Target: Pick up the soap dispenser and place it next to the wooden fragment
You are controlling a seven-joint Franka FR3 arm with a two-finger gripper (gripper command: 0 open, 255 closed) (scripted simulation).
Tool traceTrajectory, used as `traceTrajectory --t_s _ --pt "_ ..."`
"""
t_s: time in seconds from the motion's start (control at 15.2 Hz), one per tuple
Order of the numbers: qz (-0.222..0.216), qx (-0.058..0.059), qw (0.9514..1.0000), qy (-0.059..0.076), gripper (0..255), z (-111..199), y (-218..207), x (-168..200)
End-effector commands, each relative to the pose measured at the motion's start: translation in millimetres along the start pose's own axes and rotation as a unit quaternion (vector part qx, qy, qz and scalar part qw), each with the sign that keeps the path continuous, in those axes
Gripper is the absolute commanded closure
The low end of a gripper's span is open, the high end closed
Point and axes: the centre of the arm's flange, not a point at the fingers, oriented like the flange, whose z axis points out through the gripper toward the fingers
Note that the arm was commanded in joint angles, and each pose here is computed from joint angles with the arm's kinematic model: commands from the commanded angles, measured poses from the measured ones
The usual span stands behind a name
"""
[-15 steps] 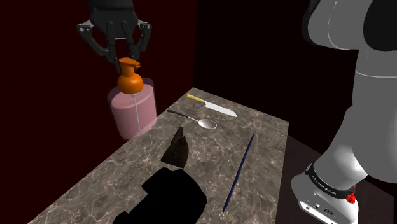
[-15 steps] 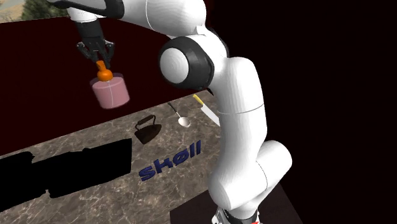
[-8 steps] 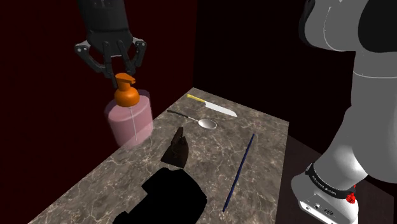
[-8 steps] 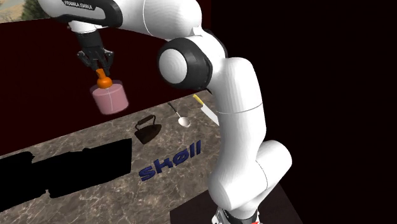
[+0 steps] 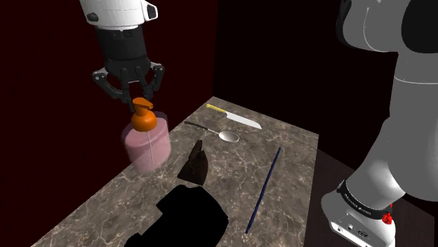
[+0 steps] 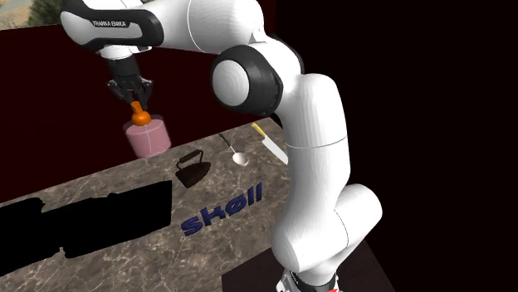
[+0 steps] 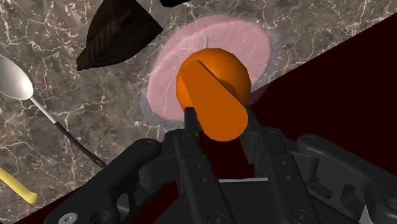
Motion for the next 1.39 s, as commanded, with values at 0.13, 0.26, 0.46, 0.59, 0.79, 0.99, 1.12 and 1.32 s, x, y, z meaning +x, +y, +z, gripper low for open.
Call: traceTrajectory --t_s 0.13,0.26,0.46,0.59,0.79,0.99,1.12,1.32 --pt "0.000 0.000 1.0000 0.000 255 21.3 -0.7 0.1" --pt "0.000 0.000 1.0000 0.000 255 31.9 -0.8 0.3" --pt "0.000 0.000 1.0000 0.000 255 47.7 -0.9 0.6" --pt "0.000 0.000 1.0000 0.000 255 58.3 -0.9 0.8" --pt "0.000 0.000 1.0000 0.000 255 74.1 -1.0 1.1" --pt "0.000 0.000 1.0000 0.000 255 90.0 -1.1 1.5" --pt "0.000 0.000 1.0000 0.000 255 100.5 -1.2 1.7" --pt "0.000 0.000 1.0000 0.000 255 116.3 -1.2 2.0"
